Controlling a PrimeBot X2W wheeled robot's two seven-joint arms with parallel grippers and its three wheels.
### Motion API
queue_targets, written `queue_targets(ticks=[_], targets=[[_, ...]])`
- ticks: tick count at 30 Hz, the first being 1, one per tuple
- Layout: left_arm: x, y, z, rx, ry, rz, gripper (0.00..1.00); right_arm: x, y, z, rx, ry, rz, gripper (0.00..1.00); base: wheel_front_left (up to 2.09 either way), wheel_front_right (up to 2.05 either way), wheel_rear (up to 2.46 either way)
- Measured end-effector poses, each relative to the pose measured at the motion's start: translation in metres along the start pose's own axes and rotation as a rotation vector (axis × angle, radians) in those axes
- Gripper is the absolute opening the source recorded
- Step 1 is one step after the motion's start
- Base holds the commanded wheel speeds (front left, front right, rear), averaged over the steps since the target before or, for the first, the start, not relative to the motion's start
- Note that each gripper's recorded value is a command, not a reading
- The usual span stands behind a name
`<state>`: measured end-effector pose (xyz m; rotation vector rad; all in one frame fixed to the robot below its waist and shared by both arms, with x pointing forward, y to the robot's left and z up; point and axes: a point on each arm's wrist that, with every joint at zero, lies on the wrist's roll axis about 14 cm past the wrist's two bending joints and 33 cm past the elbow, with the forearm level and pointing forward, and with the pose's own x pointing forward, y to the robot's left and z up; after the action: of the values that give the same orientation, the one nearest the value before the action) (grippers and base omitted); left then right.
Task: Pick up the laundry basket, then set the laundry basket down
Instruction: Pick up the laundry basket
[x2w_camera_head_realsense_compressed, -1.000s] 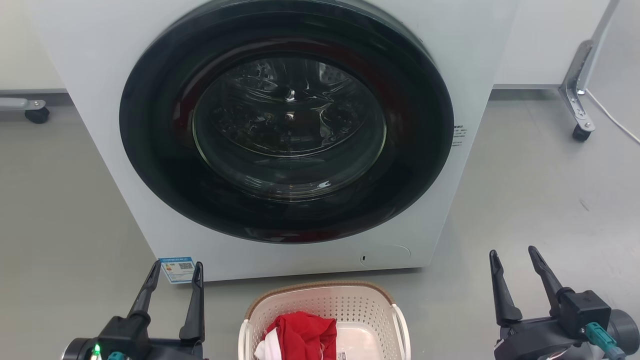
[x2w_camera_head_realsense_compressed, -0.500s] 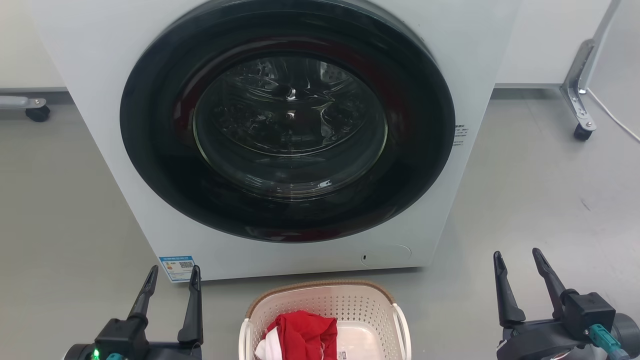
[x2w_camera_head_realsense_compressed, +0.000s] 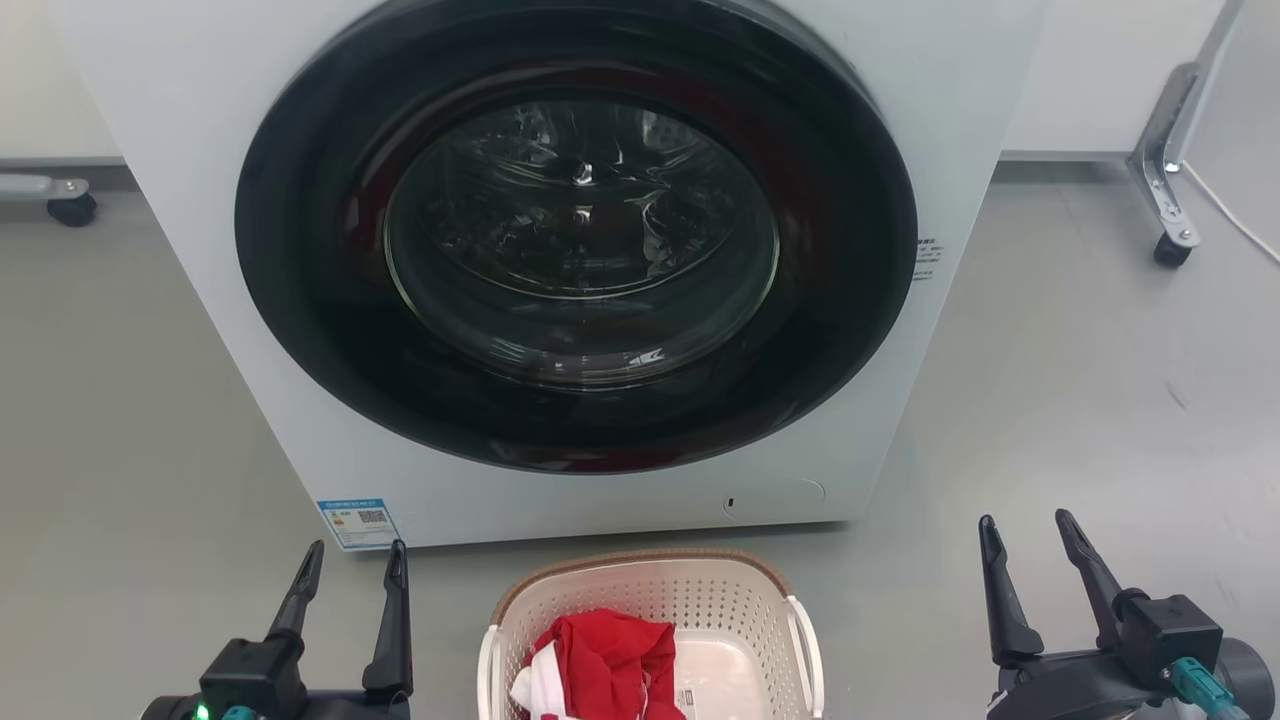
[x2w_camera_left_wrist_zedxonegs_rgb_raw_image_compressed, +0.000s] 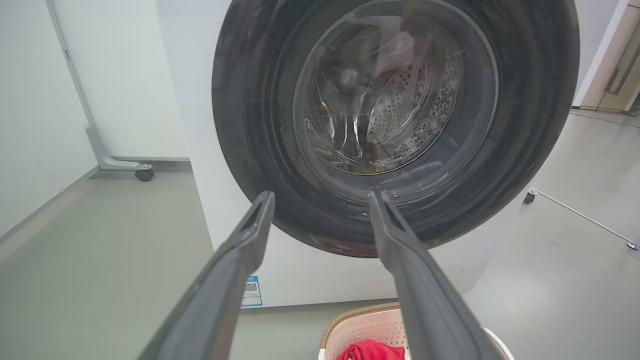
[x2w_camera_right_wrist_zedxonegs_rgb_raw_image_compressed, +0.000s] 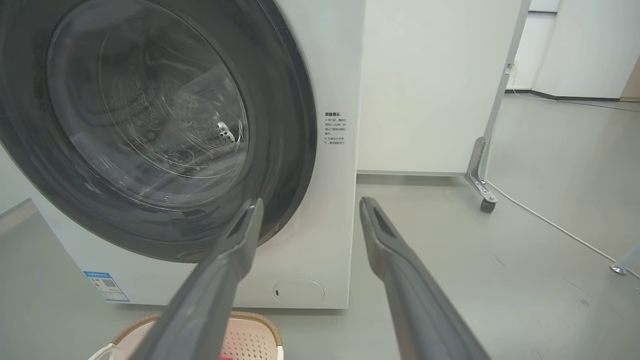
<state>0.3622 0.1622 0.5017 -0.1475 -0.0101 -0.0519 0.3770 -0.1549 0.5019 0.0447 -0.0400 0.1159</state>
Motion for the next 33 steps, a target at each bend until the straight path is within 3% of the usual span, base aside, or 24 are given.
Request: queue_targets(ticks=[12,33], targets=[[0.011,-0.002,-0.028,-0.019,0.092,0.004,1.0,0.01,-0.001,-0.03,0.024,0.084,-0.01,1.0,0.0,0.0,0.0],[0.095,0.001,-0.104,-0.013,0.295,-0.037,1.0,0.093,-0.002,-0.094,0.03,0.198,0.015,1.0,0.0,0.0,0.0]])
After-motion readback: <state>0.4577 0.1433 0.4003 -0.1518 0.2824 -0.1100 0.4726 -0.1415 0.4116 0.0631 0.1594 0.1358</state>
